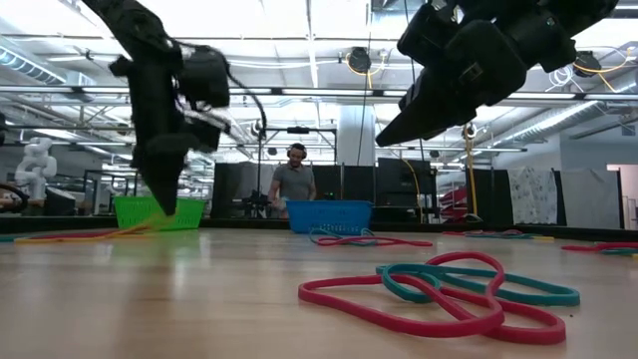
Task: Sort rubber bands into baskets
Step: Put the yellow rubber band into the blue bin
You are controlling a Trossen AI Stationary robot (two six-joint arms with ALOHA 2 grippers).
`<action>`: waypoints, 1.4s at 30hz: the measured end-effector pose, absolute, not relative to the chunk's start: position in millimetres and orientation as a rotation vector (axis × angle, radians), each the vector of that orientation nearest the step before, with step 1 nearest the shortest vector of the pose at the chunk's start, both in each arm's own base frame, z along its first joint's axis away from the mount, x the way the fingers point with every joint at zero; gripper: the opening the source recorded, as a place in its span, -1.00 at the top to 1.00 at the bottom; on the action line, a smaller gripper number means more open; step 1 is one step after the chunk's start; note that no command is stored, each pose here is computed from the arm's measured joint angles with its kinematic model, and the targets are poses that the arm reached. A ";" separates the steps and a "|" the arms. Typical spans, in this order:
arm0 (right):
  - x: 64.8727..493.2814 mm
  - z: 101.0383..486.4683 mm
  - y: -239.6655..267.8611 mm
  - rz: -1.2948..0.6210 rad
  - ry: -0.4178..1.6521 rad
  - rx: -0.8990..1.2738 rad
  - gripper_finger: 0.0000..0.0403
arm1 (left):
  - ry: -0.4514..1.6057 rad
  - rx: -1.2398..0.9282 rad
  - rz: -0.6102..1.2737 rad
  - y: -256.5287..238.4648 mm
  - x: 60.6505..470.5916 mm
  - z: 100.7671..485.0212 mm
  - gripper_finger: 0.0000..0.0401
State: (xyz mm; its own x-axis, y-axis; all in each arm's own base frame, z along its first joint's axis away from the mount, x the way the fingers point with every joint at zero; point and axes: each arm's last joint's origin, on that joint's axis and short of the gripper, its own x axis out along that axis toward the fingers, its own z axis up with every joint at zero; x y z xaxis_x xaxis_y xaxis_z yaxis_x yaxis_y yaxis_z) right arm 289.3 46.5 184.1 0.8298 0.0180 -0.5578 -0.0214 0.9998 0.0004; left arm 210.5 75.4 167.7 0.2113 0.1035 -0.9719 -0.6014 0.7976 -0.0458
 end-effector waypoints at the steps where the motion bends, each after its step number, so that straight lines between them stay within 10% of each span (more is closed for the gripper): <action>1: 289.3 184.0 46.5 0.021 0.593 -0.006 1.00 | 1.263 -0.467 0.514 74.0 207.1 173.0 0.99; 42: 289.4 184.1 46.3 0.002 0.592 0.053 1.00 | 0.625 -0.517 0.150 24.4 121.7 305.9 1.00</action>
